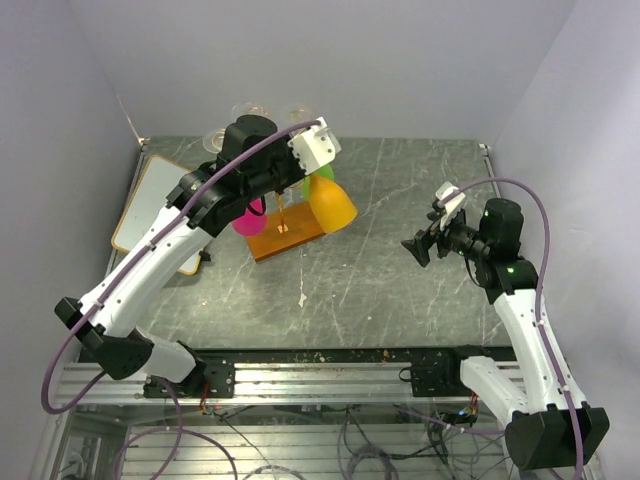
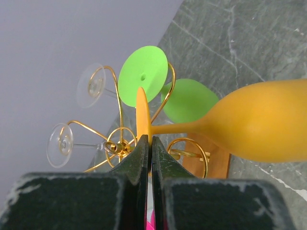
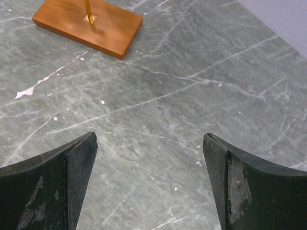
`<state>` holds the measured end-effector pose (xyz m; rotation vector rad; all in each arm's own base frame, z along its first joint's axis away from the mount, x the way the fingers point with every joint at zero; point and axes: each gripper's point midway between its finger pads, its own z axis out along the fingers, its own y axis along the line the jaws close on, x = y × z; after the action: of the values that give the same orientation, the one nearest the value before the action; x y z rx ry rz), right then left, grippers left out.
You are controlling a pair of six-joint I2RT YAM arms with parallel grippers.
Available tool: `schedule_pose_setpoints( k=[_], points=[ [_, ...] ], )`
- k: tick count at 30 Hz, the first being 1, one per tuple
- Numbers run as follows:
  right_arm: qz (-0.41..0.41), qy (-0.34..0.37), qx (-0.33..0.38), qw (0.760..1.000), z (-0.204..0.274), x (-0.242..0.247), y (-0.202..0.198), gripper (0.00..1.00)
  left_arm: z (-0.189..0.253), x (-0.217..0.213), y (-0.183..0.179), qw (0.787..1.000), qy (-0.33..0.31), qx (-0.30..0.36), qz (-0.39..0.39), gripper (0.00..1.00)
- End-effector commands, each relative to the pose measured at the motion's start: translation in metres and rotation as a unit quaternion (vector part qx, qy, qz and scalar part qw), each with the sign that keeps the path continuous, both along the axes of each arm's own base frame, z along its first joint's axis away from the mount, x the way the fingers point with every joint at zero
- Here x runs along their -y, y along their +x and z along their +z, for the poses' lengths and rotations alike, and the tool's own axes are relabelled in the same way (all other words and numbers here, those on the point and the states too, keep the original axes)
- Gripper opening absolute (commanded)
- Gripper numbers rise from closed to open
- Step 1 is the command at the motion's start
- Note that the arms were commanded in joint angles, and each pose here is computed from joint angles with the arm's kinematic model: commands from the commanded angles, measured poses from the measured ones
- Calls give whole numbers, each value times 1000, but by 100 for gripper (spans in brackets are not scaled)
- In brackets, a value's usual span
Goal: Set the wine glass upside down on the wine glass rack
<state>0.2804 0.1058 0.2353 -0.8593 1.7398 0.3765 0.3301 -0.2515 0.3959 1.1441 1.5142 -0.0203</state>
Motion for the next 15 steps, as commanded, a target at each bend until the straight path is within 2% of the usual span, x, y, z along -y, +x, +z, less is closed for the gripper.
schedule_pose_setpoints(
  k=[1,15],
  points=[
    [6,7,6,1000,2,-1,-1,91,17,-7,8,999,8,37,27,7],
    [10,9,3,1000,0,-1,-4,92,4,-16,17,997,43,43,51,7]
  ],
)
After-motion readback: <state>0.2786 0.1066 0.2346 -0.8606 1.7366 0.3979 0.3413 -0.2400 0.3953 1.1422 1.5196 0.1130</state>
